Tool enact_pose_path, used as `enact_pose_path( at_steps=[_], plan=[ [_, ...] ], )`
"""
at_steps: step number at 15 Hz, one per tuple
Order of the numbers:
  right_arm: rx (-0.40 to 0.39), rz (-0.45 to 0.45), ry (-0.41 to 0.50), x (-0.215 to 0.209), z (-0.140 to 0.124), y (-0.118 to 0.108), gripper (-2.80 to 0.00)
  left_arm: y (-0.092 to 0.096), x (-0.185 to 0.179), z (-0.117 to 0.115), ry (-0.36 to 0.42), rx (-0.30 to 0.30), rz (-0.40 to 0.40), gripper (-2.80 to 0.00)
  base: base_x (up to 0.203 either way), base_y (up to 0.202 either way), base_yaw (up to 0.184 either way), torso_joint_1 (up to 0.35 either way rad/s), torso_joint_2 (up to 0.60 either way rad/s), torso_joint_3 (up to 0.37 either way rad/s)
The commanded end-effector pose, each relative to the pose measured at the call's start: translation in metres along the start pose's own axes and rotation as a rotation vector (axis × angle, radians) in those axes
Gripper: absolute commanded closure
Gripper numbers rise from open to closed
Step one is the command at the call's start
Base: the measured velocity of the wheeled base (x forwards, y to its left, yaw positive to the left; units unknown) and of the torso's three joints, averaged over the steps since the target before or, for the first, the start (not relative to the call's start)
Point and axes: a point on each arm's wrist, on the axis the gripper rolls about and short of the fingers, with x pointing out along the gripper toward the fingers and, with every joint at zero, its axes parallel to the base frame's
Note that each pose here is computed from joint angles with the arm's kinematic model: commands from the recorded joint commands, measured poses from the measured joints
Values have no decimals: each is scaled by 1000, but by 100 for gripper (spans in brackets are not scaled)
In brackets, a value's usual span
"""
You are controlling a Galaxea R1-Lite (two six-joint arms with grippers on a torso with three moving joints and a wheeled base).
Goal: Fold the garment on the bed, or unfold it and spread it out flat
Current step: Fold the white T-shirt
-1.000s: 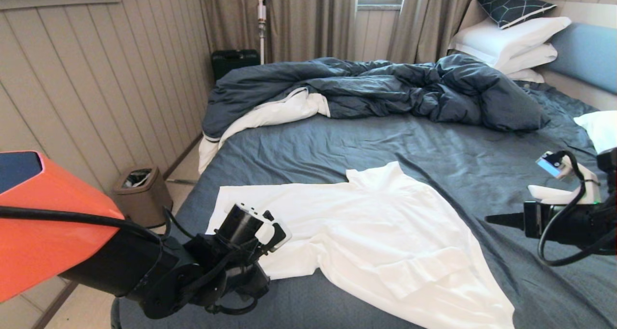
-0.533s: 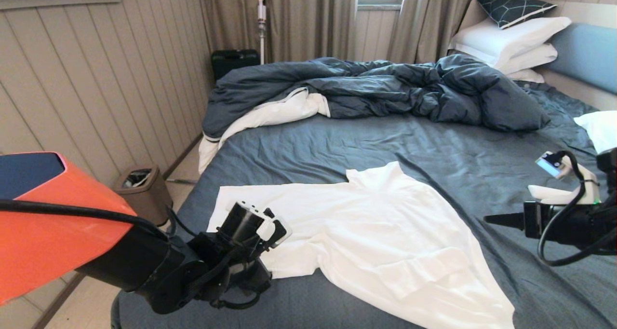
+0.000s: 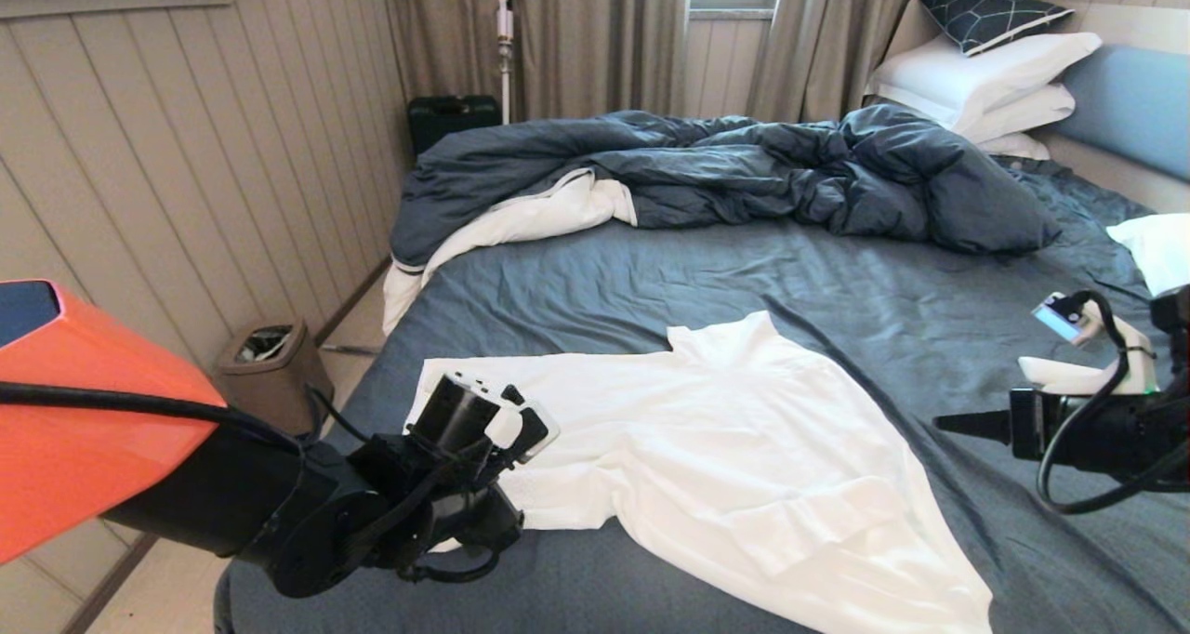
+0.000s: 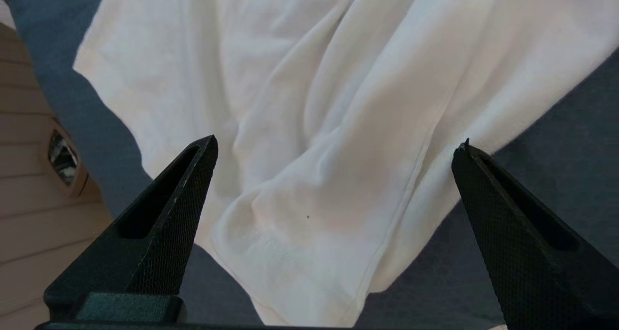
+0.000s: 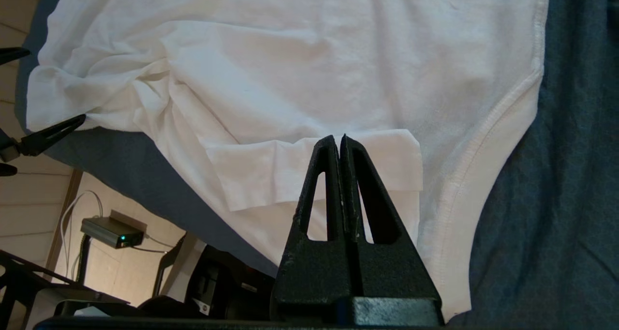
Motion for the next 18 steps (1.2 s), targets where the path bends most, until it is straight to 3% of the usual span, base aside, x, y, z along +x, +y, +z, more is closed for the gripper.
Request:
enact_pose_path(
  at_steps=[1, 8, 13, 18],
  plan=[
    [0, 3, 1, 0, 0, 0, 0, -1, -3, 4, -20, 2, 3, -280, 0, 0, 0, 0, 0, 0],
    [1, 3, 2, 1, -1, -1, 0, -14, 24, 13, -6, 15, -16, -280, 0, 0, 0, 0, 0, 0],
    [-6, 5, 3, 1, -1, 0, 0, -20, 30, 3, 26, 23, -33, -280, 0, 0, 0, 0, 0, 0],
    [-7, 17, 5, 1, -2, 0, 0, 0, 36, -7, 8, -35, 7, -280, 0, 0, 0, 0, 0, 0]
  ],
)
